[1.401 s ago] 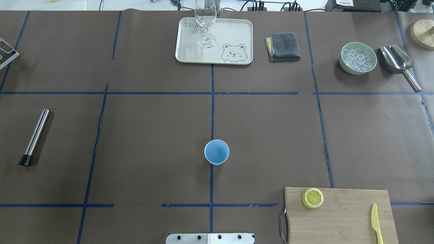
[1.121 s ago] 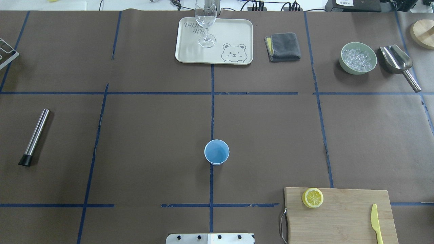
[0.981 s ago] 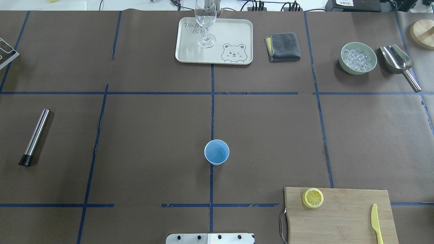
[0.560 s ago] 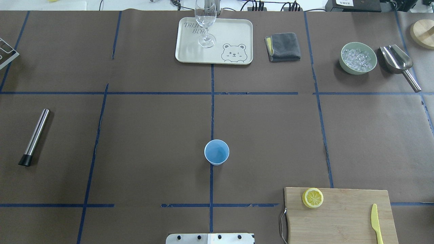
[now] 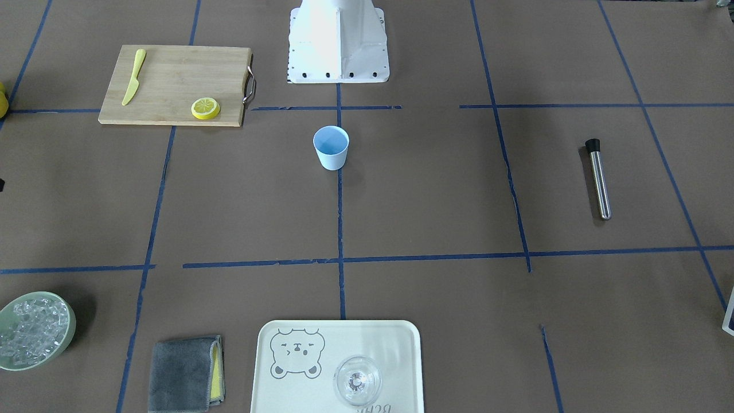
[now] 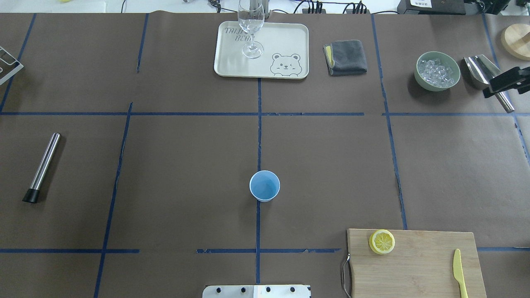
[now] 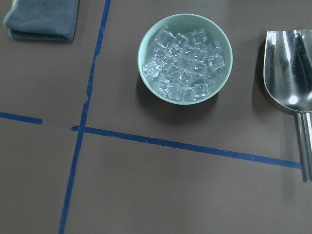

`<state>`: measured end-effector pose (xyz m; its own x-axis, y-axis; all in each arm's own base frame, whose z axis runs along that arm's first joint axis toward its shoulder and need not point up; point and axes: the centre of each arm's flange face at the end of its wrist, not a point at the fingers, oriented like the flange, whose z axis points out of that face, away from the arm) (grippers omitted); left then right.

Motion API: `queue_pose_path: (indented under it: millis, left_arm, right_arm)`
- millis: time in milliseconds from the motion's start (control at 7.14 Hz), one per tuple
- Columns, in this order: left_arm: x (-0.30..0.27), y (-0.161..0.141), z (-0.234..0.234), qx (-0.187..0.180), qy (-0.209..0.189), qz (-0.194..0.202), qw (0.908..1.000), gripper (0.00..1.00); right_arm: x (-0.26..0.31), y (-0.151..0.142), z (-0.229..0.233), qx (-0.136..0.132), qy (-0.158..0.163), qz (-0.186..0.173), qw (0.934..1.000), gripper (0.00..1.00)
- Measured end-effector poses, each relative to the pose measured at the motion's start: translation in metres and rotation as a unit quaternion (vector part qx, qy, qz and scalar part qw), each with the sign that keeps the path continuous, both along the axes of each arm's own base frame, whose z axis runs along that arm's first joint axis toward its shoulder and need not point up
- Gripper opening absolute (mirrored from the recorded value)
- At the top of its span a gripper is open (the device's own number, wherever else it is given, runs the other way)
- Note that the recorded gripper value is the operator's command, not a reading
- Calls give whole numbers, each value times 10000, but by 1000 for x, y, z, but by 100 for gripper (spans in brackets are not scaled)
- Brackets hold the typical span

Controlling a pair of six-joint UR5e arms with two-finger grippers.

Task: Squeeze lemon into cup
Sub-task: 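Move the right gripper down to the lemon slices on the wooden board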

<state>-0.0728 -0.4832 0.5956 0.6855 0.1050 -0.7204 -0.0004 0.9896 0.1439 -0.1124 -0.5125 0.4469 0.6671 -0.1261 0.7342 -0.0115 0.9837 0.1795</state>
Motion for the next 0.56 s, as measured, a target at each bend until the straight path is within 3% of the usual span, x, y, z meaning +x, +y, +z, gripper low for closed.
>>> queue_pose_path:
  millis: [280, 560]
  left_arm:
    - [0, -1, -5, 140, -3, -4, 9999, 100]
    - [0, -2, -13, 238, -4, -15, 9997, 100]
  right_arm:
    - [-63, 42, -37, -351, -324, 481, 9977, 100]
    - [-109, 107, -61, -625, -572, 630, 9944, 100]
